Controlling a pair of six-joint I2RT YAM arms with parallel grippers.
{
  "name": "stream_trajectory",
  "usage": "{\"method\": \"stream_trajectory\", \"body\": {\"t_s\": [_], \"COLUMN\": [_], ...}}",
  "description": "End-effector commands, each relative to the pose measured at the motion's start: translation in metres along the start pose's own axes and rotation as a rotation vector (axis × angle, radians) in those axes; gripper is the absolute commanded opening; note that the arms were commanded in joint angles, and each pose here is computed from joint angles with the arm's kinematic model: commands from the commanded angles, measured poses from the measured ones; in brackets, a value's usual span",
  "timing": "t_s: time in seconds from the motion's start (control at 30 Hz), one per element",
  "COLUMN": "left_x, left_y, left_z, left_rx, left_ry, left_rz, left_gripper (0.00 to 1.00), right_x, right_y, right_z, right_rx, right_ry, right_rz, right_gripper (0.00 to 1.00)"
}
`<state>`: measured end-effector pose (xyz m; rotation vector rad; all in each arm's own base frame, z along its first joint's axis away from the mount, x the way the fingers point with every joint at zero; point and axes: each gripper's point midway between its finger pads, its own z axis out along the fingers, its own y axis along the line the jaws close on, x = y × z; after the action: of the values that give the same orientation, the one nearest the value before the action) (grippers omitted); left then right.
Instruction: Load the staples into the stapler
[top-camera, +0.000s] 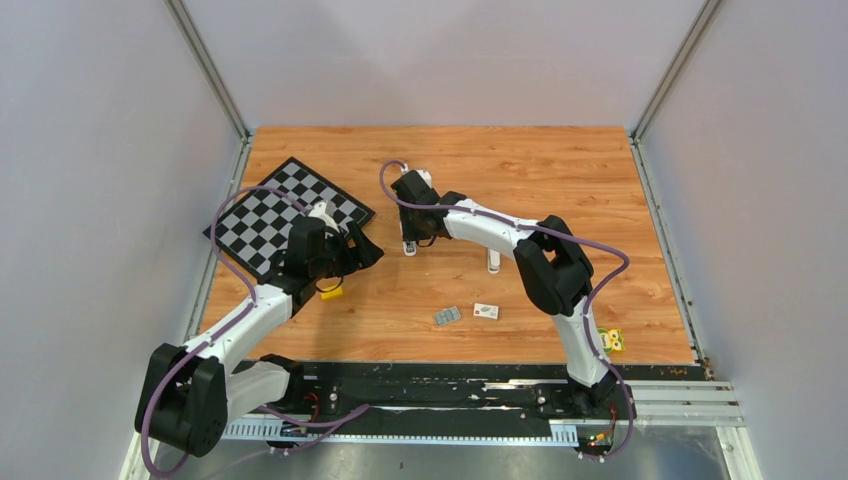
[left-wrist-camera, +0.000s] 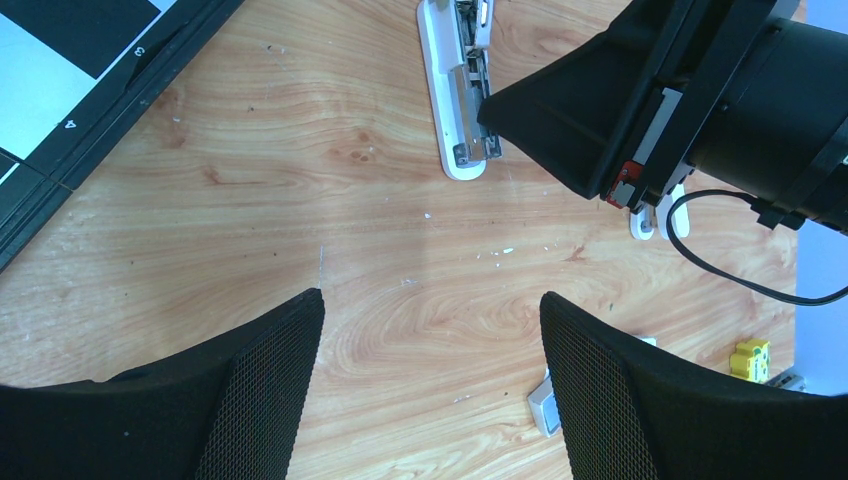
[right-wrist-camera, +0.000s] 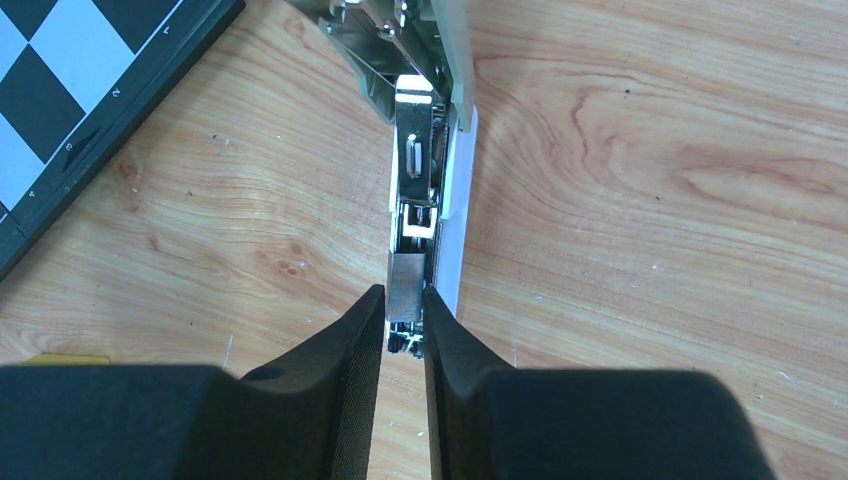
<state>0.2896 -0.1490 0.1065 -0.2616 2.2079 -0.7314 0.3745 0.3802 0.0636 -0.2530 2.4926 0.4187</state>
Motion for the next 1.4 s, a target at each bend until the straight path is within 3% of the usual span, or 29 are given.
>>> {"method": "stream_trajectory", "body": {"t_s": [0.0,0.53,0.7,0.9,1.37], "left_x": [-0.007,-0.006,0.0,-0.016,-0.008], "left_y": [-0.005,-0.004,-0.009,-0.03,-0.03], "left_z": [-0.002,0.002,0.012,0.034,0.099], "left_rx": [0.024,0.023,0.06,0.158,0.095], "left_ry": [-0.03,-0.028,0.004,-0.006,0.076], "left_rz": [0.0,-0.006,-0.046,-0.06,-0.015], "left_gripper": [0.82,0.8,0.66,0.49,0.43], "right_x": [0.022,0.017,0.009,-0.01,-0.005], "right_y": [-0.015,-0.005,0.0,-0.012,-0.068], "right_z": [0.011,0.011,-0.008,-0.04,-0.06], "right_rx": [0.057,0.025,-0.008,-0.028,-0.017], "right_ry": [0.059,0.06,0.047,-0.002,-0.04], "right_rz": [-0.002,-0.043,-0.069,-0.076,0.006], "right_gripper": [0.24,0.24,0.24,0.31,0.39]}}
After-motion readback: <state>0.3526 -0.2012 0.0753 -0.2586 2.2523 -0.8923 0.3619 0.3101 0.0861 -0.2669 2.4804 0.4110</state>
